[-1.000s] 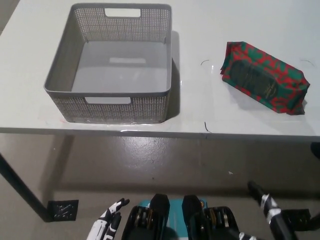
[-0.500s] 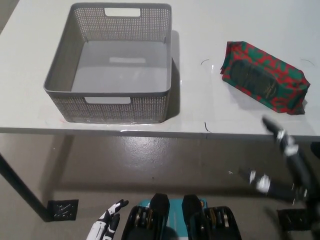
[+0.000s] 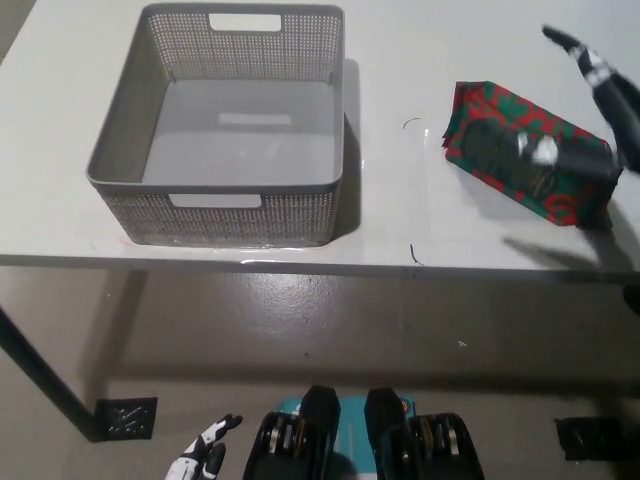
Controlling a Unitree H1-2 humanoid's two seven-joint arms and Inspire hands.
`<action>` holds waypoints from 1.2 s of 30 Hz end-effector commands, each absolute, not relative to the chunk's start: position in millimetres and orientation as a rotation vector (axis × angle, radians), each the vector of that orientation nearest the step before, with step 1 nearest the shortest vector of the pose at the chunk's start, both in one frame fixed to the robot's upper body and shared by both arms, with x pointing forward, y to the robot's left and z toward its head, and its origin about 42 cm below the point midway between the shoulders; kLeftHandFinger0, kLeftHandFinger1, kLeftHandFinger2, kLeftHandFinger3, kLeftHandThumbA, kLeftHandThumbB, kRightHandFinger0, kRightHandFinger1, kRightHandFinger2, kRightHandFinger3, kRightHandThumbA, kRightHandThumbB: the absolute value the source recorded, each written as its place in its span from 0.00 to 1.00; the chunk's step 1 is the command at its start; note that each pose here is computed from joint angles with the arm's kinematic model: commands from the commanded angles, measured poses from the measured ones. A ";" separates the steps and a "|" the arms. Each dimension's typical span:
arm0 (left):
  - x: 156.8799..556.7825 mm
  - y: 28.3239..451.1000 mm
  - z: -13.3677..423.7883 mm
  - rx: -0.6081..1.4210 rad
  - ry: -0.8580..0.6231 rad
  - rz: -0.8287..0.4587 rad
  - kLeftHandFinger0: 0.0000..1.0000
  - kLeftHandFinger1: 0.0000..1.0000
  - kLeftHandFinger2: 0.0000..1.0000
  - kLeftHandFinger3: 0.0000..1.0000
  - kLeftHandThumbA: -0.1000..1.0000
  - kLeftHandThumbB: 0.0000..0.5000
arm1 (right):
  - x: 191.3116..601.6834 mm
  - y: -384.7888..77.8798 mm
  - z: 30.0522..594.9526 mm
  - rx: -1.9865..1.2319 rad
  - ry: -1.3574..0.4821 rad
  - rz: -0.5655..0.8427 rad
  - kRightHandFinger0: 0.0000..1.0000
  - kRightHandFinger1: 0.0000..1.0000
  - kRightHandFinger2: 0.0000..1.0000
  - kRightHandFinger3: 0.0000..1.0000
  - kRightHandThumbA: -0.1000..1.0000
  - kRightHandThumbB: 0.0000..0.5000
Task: Use the right hand to pick up a bag of coffee beans on the right hand side and place it into a container on the left hand side
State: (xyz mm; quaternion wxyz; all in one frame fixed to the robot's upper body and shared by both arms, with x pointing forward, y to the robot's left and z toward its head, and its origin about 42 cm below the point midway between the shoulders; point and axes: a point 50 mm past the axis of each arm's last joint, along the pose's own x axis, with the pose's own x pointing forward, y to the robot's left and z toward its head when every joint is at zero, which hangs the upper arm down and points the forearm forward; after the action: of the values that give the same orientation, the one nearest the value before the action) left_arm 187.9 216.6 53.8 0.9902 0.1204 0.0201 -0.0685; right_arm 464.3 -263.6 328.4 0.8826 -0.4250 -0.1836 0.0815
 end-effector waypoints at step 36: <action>171.7 224.2 53.8 0.230 0.045 -0.124 1.00 1.00 1.00 1.00 1.00 0.95 | 568.0 -256.8 248.0 -1.154 0.244 0.296 1.00 1.00 1.00 1.00 0.81 0.99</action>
State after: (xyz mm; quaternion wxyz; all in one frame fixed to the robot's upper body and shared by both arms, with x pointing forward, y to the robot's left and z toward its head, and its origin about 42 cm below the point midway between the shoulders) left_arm 175.0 221.2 48.0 0.9902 0.1187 0.0374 -0.0634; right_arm 569.3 -256.7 257.6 0.8284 -0.5356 0.1085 0.1227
